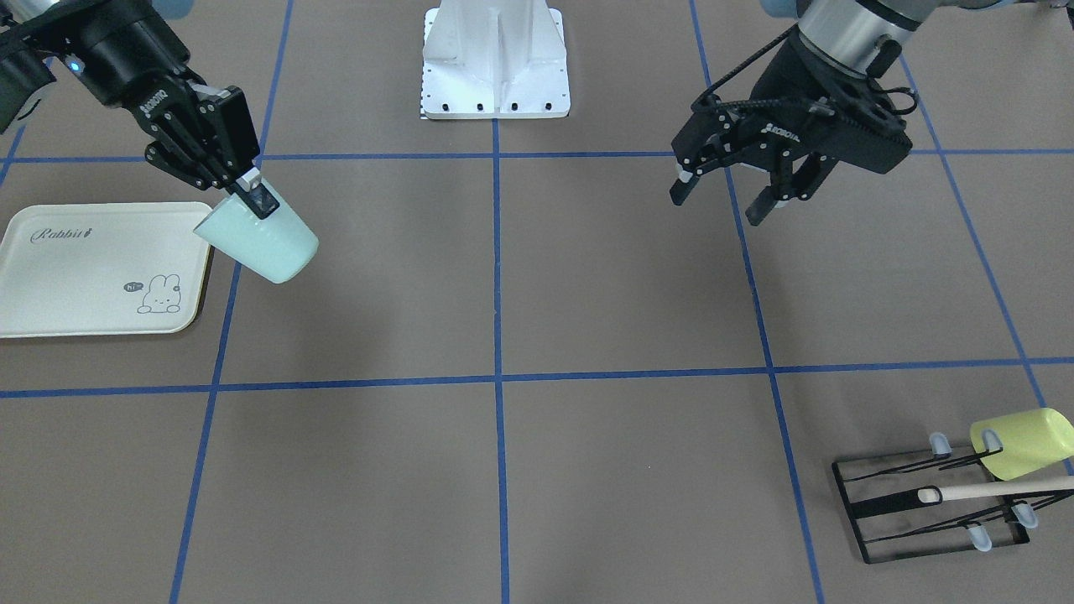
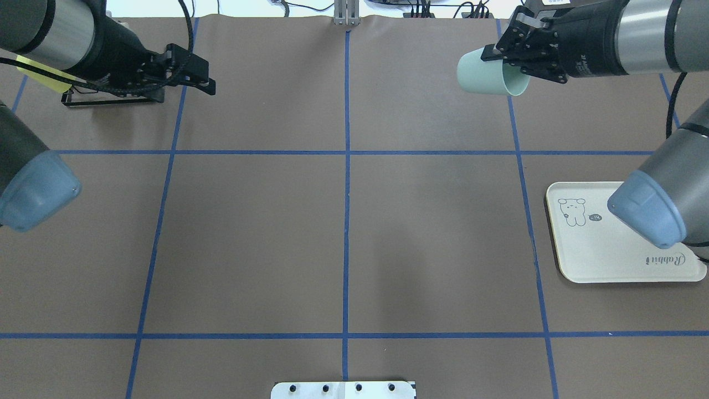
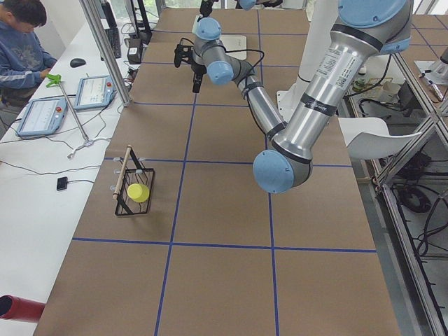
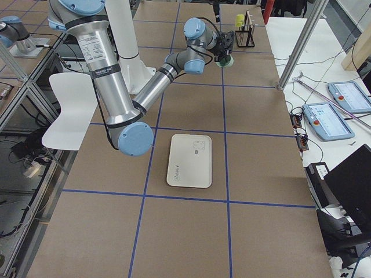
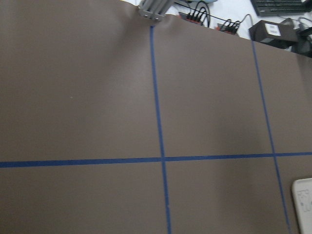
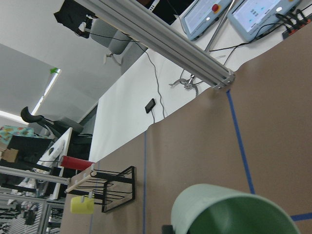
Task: Left arm grabs green cup and hands to right arm on tray
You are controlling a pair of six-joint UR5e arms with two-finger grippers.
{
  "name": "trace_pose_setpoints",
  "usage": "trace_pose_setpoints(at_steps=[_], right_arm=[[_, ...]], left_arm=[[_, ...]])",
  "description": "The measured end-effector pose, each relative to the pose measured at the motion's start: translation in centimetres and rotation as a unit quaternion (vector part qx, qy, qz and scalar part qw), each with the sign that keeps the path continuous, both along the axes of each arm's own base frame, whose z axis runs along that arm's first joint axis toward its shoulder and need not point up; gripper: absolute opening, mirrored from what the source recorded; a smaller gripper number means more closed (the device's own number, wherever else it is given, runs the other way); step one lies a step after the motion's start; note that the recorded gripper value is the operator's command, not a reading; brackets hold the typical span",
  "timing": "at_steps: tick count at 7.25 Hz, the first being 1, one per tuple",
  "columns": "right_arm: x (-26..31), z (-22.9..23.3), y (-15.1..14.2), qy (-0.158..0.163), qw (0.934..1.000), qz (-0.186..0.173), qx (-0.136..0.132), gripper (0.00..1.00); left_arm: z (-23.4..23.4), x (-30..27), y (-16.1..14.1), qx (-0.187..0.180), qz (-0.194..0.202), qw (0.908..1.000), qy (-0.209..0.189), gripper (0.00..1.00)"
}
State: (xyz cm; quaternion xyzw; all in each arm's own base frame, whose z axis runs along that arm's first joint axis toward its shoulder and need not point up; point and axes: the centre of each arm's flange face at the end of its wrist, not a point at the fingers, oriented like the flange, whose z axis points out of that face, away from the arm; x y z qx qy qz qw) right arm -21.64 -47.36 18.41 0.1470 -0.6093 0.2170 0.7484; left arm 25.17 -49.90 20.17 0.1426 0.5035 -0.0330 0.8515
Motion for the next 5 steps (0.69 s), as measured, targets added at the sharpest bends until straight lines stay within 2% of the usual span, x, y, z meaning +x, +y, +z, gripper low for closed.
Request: trace_pose_setpoints(at_steps=[1, 2, 3, 4, 5], right_arm=[[0.9, 0.3, 0.3, 0.048, 0.9987, -0.015, -0.012, 0.0], [1.7, 0.9, 0.5, 0.11, 0.9932, -0.036, -0.013, 0.0], [2.7, 1.7, 0.8, 0.174, 0.9826, -0.064, -0.005, 0.0], [3.6, 2.8, 1.0, 0.229, 0.9685, -0.099, 0.006, 0.0], [4.1, 3.9, 1.3, 0.262, 0.9558, -0.132, 0.013, 0.0]], left_arm=[[3.9, -1.4, 0.0, 0.013, 0.006, 0.9984, -0.054, 1.0], [8.1, -3.9, -0.1, 0.033, 0.017, 0.9937, -0.106, 1.0], [11.9, -7.3, -0.3, 0.055, 0.031, 0.9868, -0.149, 1.0], [15.5, -11.1, -0.6, 0.08, 0.053, 0.9772, -0.189, 1.0], [18.3, -14.6, -0.8, 0.098, 0.079, 0.9667, -0.223, 1.0]])
